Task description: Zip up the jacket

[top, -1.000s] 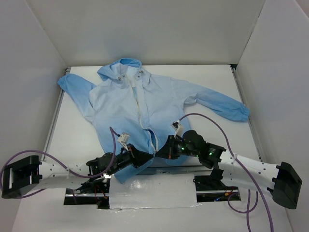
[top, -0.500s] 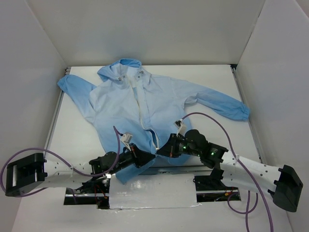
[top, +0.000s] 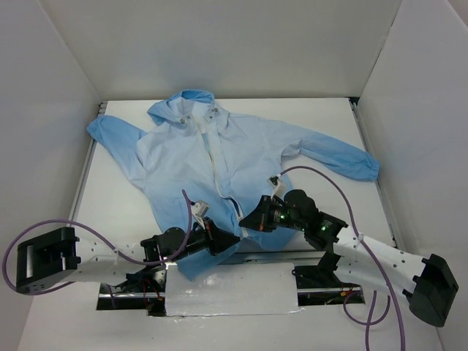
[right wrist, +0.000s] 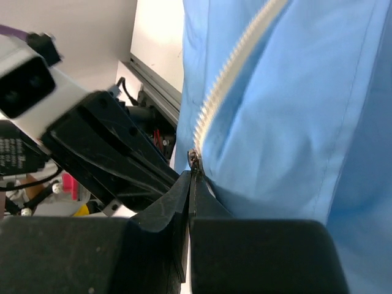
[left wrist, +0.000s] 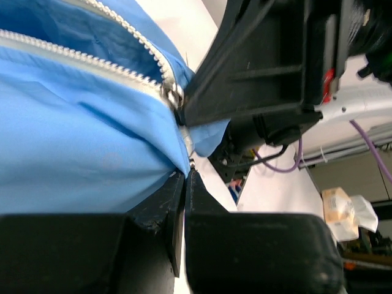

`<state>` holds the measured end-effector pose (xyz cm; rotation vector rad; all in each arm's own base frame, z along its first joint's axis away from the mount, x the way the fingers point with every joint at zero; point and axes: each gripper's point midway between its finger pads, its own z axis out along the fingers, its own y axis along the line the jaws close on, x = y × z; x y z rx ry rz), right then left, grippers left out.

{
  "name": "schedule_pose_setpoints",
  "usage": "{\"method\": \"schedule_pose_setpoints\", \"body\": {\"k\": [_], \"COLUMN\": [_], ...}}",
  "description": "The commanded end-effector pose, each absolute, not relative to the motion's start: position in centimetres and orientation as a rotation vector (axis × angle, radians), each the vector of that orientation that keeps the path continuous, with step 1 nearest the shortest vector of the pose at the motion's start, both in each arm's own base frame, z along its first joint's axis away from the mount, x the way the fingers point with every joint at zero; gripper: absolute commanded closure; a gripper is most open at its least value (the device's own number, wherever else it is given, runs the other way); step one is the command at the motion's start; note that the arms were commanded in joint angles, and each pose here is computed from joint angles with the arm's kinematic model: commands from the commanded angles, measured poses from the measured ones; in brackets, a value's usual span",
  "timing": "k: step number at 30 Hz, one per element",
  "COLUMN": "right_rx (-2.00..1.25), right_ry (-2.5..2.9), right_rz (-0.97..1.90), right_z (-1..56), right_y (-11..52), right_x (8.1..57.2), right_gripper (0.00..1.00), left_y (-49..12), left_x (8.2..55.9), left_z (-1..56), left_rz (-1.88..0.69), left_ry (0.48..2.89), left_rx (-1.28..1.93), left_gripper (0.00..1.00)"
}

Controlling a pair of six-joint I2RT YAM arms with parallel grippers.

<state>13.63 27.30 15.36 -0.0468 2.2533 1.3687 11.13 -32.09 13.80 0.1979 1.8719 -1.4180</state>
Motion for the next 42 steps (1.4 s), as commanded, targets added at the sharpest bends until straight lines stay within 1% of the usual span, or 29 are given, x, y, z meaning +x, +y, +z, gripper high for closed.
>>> {"method": "schedule_pose_setpoints", "body": {"k": [1, 5, 10, 18, 22, 24, 25, 28, 31, 32, 34, 35, 38, 42], "right_rx": [-0.032, -0.023, 0.041, 0.288, 0.368, 0.388, 0.39, 0.413, 0.407, 0.409, 0.409, 0.407, 0.414, 0.42], "right_ry": [2.022, 2.049, 2.179, 2.33, 2.352, 2.365, 2.35, 2.376, 2.358, 2.34, 2.337, 2.317, 2.291, 2.29], "right_rz": [1.393, 1.358, 1.317, 1.125, 1.077, 1.071, 1.075, 1.029, 1.053, 1.056, 1.057, 1.058, 1.055, 1.073], "right_z": [21.7, 21.4, 18.0, 13.4, 11.8, 11.5, 12.2, 10.9, 11.5, 11.8, 12.1, 12.6, 13.3, 13.8], "right_y": [27.8, 28.1, 28.8, 28.6, 28.9, 29.1, 29.4, 29.4, 30.3, 30.4, 30.6, 30.7, 30.7, 30.3], "right_x": [16.7, 18.5, 20.7, 26.3, 29.0, 30.0, 31.1, 33.4, 36.1, 37.8, 39.3, 41.1, 44.1, 45.5], "right_gripper": [1.0, 1.0, 1.0, 1.0, 1.0, 1.0, 1.0, 1.0, 1.0, 1.0, 1.0, 1.0, 1.0, 1.0], "left_y": [-33.8, -33.9, -34.1, -33.9, -33.7, -33.8, -33.8, -33.9, -34.0, -34.0, -33.9, -33.9, -33.7, -33.3], "left_x": [8.4, 8.1, 7.6, 6.6, 6.2, 5.9, 5.7, 5.2, 4.7, 4.5, 4.2, 4.0, 3.6, 3.9], "left_z": [16.2, 16.1, 15.2, 14.4, 14.4, 14.5, 14.5, 14.8, 15.0, 15.1, 15.2, 15.2, 15.2, 15.0], "left_rz": [-1.578, -1.586, -1.571, -1.56, -1.558, -1.568, -1.572, -1.585, -1.597, -1.604, -1.607, -1.61, -1.613, -1.576], "left_ry": [1.804, 1.797, 1.825, 1.84, 1.832, 1.824, 1.817, 1.802, 1.791, 1.785, 1.779, 1.776, 1.772, 1.799], "left_rx": [0.342, 0.375, 0.427, 0.479, 0.497, 0.51, 0.526, 0.559, 0.589, 0.603, 0.62, 0.629, 0.658, 0.64], "left_gripper": [1.0, 1.0, 1.0, 1.0, 1.0, 1.0, 1.0, 1.0, 1.0, 1.0, 1.0, 1.0, 1.0, 1.0]}}
